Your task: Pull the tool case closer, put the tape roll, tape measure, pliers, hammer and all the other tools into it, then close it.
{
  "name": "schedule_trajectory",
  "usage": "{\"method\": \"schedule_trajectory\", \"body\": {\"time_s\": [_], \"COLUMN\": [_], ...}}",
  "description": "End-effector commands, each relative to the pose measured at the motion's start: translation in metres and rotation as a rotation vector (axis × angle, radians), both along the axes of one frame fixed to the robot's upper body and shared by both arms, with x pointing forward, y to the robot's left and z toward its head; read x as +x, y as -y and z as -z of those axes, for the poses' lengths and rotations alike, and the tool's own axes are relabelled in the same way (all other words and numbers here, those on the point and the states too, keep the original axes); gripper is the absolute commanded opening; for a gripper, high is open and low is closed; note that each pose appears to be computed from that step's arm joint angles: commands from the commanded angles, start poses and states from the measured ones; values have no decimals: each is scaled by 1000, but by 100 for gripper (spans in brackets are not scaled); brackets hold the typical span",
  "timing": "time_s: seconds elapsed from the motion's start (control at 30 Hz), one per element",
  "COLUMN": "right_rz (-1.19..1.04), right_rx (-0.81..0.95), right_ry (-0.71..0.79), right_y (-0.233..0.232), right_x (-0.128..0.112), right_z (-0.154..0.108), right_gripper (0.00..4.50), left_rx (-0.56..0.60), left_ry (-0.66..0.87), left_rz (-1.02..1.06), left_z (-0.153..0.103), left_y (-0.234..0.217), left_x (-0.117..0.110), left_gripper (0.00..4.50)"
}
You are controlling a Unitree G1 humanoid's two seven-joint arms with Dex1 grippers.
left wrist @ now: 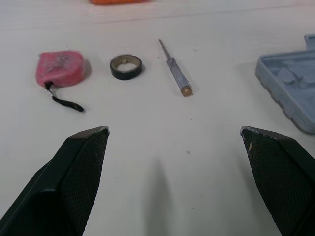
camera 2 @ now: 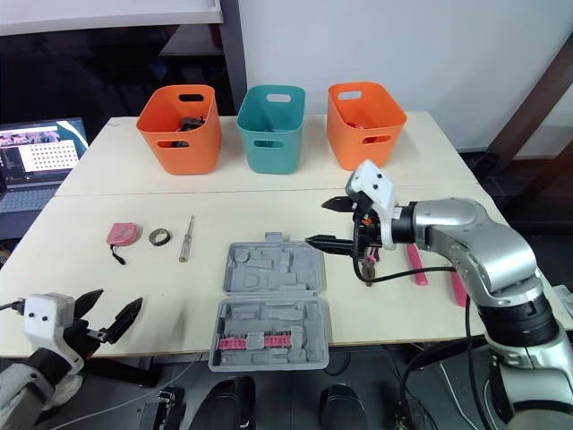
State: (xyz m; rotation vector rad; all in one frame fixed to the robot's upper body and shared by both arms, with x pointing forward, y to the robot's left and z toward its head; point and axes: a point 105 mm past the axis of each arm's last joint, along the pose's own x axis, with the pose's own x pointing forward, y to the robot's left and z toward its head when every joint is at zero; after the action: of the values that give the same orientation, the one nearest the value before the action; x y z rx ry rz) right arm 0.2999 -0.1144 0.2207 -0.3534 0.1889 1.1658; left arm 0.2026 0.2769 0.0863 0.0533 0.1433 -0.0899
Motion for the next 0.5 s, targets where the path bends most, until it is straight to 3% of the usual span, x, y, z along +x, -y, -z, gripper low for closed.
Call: {"method": "schedule_trajectory", "body": {"time_s": [0.03, 0.17, 0.23, 0.37, 0.5], "right_rz": [-60, -101, -104, -94, -63], "right_rx": [-9, -26, -27, -23, -11], "right_ry": [-2, 9, 12, 24, 50], "right_y": [-3, -7, -5, -4, -6], "right_x": [-6, -10, -11, -15, -19], "right_z": [-10, -14, -15, -18, -23], "right_gripper": [445, 445, 445, 445, 445], "left_rx": [56, 15, 4, -43, -19], "left_ry": [41, 10, -77, -43, -80], "left_rz": [-87, -139, -151, -104, -79], "left_z": [-8, -3, 6, -13, -22], "left_y": [0, 3, 9, 21, 22], "left_x": [-1, 6, 11, 37, 66], "left_gripper": [450, 450, 450, 450, 450]}}
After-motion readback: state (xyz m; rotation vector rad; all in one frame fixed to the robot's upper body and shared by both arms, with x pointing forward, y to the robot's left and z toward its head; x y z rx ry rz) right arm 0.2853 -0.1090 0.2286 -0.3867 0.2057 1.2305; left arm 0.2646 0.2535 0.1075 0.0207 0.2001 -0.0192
